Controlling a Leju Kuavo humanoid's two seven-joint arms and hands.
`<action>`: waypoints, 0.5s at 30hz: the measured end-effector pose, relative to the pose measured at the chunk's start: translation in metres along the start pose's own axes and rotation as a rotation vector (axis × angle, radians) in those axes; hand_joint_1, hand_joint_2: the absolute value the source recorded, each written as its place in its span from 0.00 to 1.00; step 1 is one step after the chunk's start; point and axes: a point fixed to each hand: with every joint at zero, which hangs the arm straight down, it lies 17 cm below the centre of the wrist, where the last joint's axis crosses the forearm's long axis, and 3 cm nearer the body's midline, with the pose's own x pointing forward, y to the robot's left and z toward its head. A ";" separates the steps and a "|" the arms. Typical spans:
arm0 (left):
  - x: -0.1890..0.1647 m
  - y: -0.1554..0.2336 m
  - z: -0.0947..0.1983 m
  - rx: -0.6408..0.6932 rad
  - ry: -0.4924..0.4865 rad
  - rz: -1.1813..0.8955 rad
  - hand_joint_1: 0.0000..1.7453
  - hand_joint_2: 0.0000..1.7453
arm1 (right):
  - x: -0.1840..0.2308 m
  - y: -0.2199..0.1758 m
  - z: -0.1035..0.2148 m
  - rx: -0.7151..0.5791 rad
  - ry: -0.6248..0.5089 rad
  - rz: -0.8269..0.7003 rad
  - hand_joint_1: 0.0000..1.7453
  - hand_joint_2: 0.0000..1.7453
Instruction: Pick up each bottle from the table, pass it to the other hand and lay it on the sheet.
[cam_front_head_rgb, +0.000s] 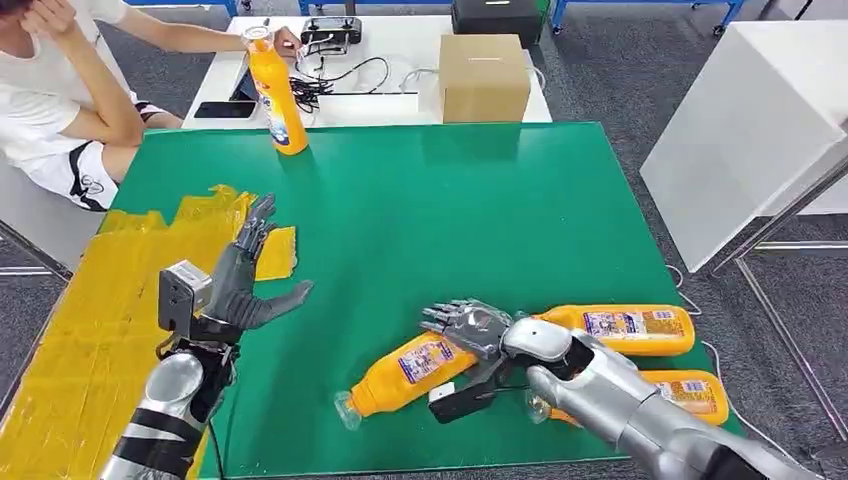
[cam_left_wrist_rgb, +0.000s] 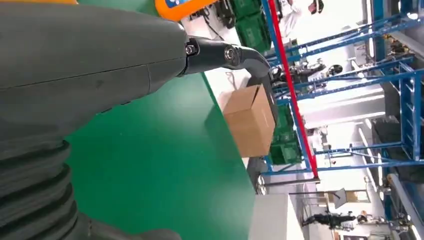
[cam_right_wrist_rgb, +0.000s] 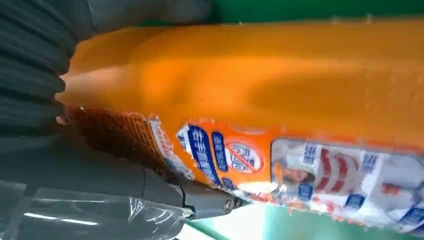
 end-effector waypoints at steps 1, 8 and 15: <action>0.000 -0.001 -0.001 -0.002 0.000 0.001 0.00 1.00 | -0.004 0.001 0.001 0.006 0.005 0.004 1.00 1.00; -0.003 -0.003 -0.003 -0.008 0.007 0.001 0.00 1.00 | -0.016 0.001 0.005 0.022 0.026 0.020 1.00 1.00; -0.004 -0.006 -0.003 -0.016 0.010 0.003 0.00 1.00 | -0.022 -0.015 0.000 -0.135 0.094 0.019 1.00 1.00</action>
